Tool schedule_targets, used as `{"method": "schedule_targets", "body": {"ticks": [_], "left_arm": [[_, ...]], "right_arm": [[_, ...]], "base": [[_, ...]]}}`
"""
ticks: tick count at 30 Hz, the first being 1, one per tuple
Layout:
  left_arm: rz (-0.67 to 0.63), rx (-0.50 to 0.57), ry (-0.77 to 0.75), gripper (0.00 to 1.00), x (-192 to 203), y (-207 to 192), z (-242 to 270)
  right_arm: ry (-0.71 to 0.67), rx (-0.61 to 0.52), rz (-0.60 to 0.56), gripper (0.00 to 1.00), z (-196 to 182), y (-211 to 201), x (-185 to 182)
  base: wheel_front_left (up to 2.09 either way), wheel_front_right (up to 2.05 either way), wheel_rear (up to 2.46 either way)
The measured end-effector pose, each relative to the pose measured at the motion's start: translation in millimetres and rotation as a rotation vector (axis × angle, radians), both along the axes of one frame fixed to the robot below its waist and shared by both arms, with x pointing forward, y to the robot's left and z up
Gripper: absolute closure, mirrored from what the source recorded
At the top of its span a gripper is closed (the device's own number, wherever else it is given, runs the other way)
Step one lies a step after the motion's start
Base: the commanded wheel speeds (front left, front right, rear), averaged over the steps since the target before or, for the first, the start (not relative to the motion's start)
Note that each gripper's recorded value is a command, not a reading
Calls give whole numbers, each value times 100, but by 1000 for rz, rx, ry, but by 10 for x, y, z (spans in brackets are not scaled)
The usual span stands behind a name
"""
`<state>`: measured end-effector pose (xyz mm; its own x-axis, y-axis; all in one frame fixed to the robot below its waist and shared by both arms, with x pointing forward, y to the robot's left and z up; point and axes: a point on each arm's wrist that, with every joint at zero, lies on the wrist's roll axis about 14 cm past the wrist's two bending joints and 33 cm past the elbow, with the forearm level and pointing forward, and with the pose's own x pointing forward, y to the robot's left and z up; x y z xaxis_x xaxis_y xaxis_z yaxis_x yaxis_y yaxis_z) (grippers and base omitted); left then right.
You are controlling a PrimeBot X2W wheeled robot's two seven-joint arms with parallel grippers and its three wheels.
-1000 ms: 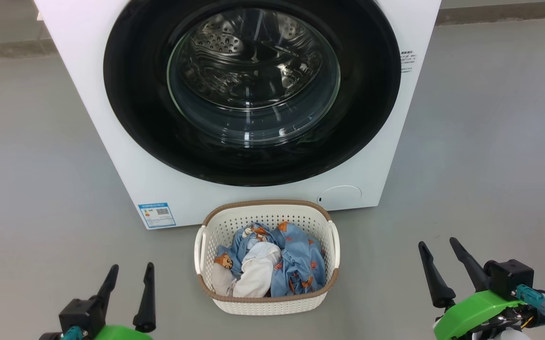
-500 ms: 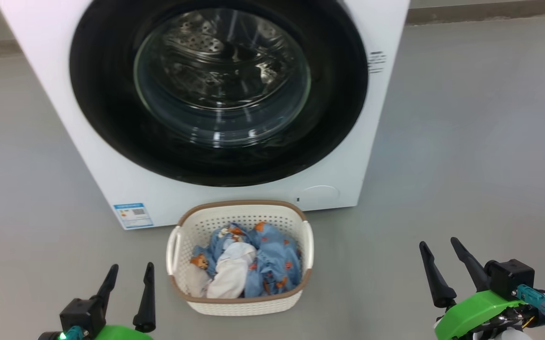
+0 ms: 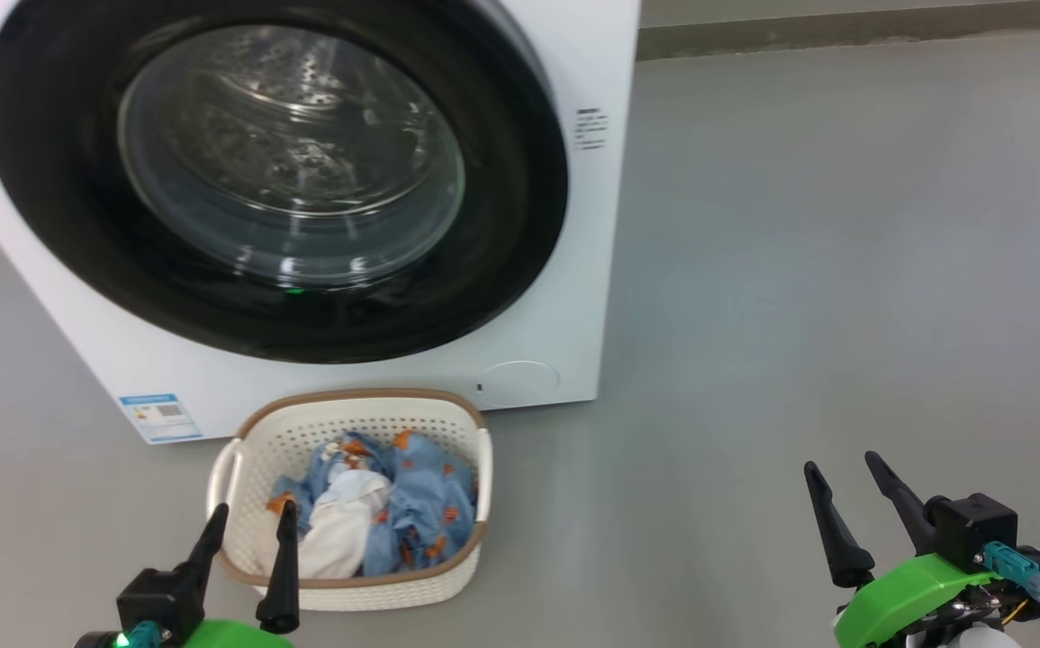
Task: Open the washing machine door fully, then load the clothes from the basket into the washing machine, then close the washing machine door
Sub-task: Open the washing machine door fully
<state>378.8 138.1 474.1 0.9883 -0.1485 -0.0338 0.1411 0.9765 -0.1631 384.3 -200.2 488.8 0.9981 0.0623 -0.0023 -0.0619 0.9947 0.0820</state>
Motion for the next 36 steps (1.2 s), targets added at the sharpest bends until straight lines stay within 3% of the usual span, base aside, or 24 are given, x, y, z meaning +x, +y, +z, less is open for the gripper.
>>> {"method": "schedule_targets", "body": {"ticks": [12, 36], "left_arm": [[0, -2, 1, 0, 0, -6, -2], [4, -2, 5, 0, 4, 9, -16]], "right_arm": [[1, 0, -1, 0, -3, -3, 3], [9, -20, 4, 0, -32, 9, 3]], "base": [[76, 76, -152], [2, 2, -4]]}}
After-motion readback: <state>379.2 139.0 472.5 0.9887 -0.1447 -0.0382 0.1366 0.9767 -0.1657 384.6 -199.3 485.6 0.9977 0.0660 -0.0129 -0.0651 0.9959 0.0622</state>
